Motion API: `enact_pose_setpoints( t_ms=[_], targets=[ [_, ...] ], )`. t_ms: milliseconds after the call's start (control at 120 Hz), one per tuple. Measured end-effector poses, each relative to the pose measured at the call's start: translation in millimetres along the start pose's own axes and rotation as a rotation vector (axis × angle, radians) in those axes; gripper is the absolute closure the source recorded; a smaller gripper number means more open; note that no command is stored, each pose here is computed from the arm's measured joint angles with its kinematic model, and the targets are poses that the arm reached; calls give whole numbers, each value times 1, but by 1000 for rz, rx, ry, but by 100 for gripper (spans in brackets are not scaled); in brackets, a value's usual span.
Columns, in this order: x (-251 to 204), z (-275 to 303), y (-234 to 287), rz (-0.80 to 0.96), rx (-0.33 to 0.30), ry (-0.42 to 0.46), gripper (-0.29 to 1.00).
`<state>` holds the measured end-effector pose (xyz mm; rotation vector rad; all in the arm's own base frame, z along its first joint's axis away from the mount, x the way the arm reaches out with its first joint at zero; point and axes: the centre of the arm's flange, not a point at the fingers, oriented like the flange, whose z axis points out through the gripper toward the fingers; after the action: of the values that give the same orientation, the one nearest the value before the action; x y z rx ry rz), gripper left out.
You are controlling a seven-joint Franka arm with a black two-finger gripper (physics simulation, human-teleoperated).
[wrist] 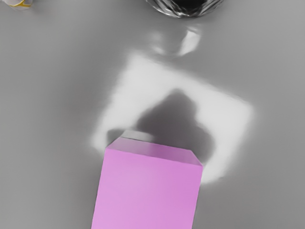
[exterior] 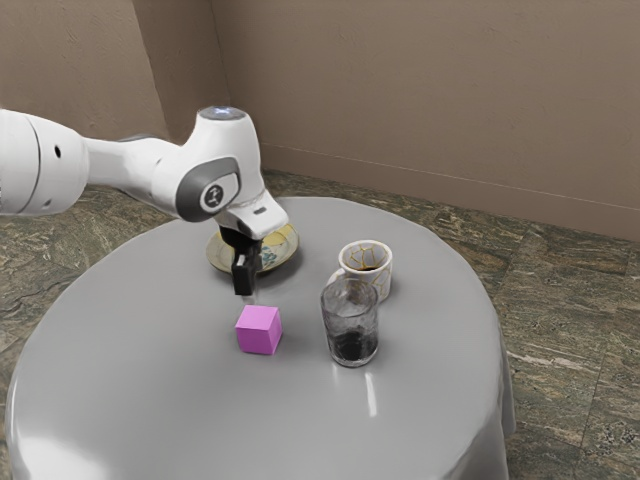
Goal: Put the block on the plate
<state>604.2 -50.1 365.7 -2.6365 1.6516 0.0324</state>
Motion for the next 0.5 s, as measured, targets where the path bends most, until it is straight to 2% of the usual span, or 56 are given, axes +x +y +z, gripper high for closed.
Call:
enact_pose_setpoints(
  t_ms=[225, 500],
  targets=[
    [1, 36, -8, 125, 1, 13, 0],
    [7, 55, -12, 232, 3, 26, 0]
  ],
)
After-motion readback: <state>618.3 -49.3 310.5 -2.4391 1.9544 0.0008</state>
